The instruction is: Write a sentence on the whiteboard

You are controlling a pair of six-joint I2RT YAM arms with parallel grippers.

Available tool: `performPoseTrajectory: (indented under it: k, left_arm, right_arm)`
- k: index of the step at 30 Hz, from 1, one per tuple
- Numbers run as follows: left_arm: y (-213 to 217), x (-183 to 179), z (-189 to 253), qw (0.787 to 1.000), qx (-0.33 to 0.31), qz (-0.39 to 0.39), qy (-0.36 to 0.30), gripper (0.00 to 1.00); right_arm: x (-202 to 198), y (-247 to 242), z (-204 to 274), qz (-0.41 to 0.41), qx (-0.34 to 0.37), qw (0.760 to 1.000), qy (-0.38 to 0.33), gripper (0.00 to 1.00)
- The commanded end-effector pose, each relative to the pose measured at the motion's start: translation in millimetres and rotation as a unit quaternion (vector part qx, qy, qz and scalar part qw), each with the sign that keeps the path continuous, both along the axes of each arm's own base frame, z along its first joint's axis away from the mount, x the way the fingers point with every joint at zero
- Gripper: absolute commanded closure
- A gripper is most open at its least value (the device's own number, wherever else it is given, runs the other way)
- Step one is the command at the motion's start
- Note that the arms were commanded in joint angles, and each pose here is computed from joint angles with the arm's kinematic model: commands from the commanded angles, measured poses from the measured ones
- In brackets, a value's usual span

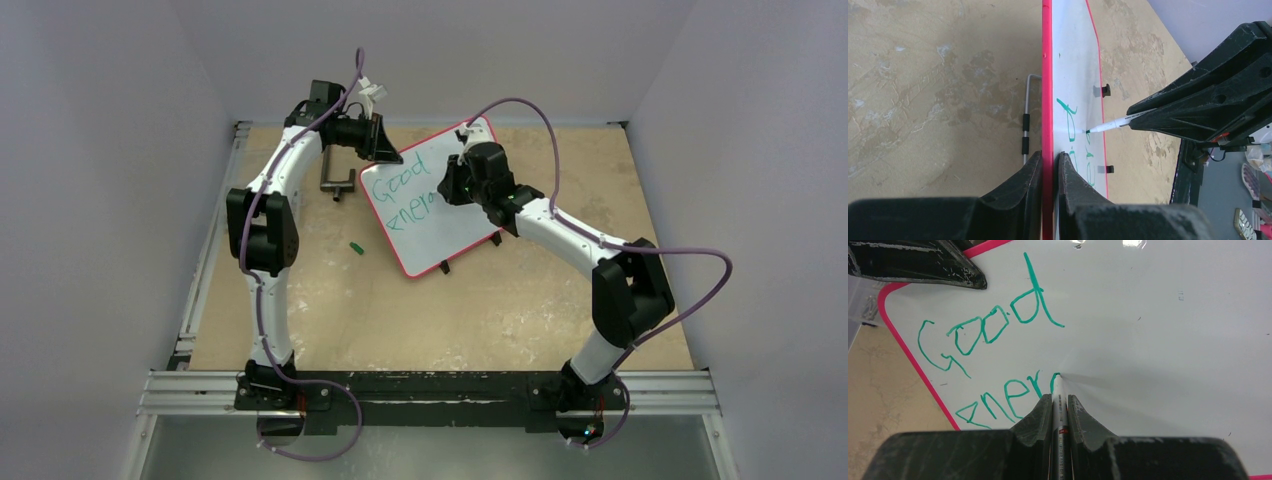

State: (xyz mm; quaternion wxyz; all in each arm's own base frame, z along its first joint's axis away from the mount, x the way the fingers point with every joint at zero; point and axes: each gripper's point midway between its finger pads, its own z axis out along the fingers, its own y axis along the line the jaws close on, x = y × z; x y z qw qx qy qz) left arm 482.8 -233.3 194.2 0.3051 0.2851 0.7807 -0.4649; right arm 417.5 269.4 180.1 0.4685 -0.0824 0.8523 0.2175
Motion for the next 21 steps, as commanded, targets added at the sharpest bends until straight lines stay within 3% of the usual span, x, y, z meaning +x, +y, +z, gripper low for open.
performPoseTrajectory:
  k: [1,21]
  left_arm:
    - [-6,-7,37,0.997,-0.011,-0.027,-0.071,1.00]
    - [-5,-7,36,0.997,-0.006,-0.024,-0.071,1.00]
  right_arm:
    - [10,0,2,-0.009,-0.008,1.000,-0.011,1.00]
    - [-26,-22,-28,-0.004,-0.034,0.999,0.026,1.00]
